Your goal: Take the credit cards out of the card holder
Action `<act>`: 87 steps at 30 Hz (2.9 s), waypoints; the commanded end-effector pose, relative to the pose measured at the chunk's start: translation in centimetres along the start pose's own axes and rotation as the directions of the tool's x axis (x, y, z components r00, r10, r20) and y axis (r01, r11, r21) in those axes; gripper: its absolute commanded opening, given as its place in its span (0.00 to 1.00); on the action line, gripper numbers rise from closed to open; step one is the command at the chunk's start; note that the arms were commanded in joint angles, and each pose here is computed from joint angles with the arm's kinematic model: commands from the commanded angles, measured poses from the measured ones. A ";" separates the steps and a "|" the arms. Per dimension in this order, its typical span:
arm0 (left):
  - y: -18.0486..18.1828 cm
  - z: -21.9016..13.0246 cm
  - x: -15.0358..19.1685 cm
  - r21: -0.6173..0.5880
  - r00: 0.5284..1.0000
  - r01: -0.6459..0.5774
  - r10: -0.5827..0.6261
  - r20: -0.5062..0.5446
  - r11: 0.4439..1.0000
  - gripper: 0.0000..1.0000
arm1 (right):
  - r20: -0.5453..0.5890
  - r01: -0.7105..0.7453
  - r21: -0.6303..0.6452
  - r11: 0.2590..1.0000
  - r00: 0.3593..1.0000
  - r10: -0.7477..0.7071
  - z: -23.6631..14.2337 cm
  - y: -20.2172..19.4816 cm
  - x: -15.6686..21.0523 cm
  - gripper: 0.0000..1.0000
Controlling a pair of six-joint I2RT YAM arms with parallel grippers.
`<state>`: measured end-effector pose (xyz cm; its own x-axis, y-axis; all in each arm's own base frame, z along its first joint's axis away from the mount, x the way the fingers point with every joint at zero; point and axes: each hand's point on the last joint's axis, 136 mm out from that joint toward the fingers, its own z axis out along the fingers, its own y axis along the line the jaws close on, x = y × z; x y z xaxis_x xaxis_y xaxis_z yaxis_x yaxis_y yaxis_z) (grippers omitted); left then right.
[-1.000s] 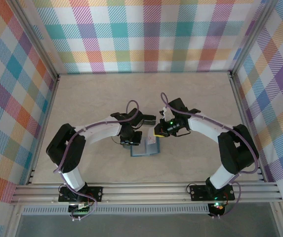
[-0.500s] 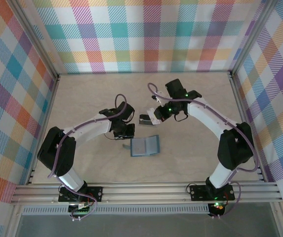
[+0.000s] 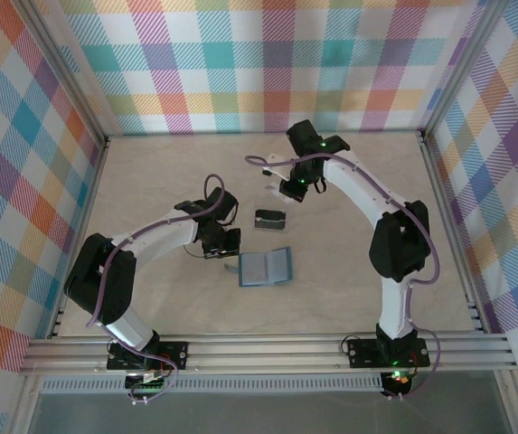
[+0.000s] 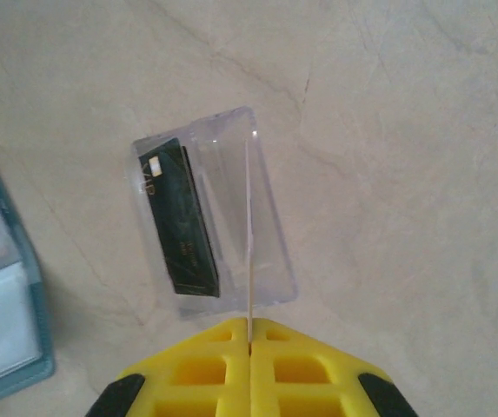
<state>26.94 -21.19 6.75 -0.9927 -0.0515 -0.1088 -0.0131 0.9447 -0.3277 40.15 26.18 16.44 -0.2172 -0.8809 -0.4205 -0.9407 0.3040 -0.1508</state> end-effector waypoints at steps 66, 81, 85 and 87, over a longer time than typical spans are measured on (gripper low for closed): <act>0.5 -0.3 -0.1 -0.003 0.999 -0.034 0.034 -0.020 0.999 0.07 | 0.263 -0.182 -0.229 0.956 0.934 0.241 3.4 -1.0 -4.3 0.29; 0.5 -0.4 -0.1 -0.007 0.999 -0.033 0.032 -0.022 0.999 0.07 | 0.303 -0.169 -0.424 0.890 0.900 0.315 5.8 -0.3 -4.5 0.29; 0.5 -0.4 0.0 -0.008 0.999 -0.032 0.032 -0.025 0.999 0.07 | 0.293 -0.173 -0.441 0.881 0.900 0.324 6.5 -0.2 -4.3 0.29; 0.6 -0.4 0.0 -0.008 0.999 -0.032 0.032 -0.025 0.999 0.07 | 0.288 -0.175 -0.453 0.874 0.899 0.330 6.7 0.0 -4.2 0.28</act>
<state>26.97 -20.98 6.73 -0.9930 -0.0120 -0.1173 0.0267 0.9460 -0.3232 43.11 31.60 11.02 -0.4445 -0.6095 -0.6564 -0.8957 0.3060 0.3225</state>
